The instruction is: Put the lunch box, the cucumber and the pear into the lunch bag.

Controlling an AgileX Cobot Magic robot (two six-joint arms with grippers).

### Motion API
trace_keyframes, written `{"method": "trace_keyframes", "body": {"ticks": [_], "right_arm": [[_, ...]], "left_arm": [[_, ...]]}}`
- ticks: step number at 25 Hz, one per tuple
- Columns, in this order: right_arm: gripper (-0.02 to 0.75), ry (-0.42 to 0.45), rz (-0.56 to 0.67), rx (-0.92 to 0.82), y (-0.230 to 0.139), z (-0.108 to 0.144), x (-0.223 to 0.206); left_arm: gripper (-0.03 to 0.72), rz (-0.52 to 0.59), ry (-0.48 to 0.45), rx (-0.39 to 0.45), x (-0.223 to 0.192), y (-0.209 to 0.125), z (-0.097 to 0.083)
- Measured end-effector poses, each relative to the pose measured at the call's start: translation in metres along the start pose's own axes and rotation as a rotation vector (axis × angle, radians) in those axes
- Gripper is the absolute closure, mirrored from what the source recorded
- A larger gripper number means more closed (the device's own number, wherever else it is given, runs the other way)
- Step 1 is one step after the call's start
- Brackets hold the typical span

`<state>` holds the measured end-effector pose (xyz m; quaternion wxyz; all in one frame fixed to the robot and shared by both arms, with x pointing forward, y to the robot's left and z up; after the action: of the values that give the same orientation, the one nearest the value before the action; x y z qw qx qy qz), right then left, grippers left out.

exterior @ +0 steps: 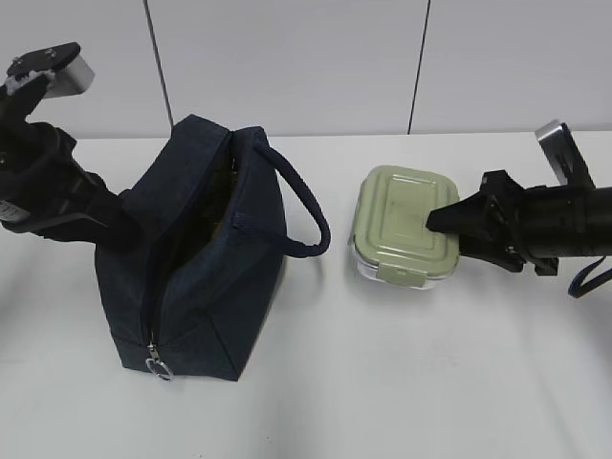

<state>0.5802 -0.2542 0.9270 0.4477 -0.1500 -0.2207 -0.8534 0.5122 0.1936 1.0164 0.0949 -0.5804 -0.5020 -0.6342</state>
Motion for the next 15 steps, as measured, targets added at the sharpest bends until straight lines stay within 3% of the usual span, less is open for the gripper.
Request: {"method": "trace_keyframes", "body": {"ticks": [15], "right_arm": [[0.396,0.243,-0.026,0.138,0.009,0.09,0.032]], "left_arm": [[0.686,0.001,0.004,-0.003,0.0,0.0,0.0]]}}
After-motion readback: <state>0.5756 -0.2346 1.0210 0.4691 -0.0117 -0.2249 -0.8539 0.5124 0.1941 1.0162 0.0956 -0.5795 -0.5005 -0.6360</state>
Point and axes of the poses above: a point on each arm's last joint axis where the gripper is mounted, x pointing back along that axis away from the gripper, z along the wrist's bending axis when the last joint is at zero, y = z × x, the point moved 2 cm from there along -x, pointing out along that axis toward the gripper, and after that the axes turned 11 degrees about -x, right-handed, at the moved point
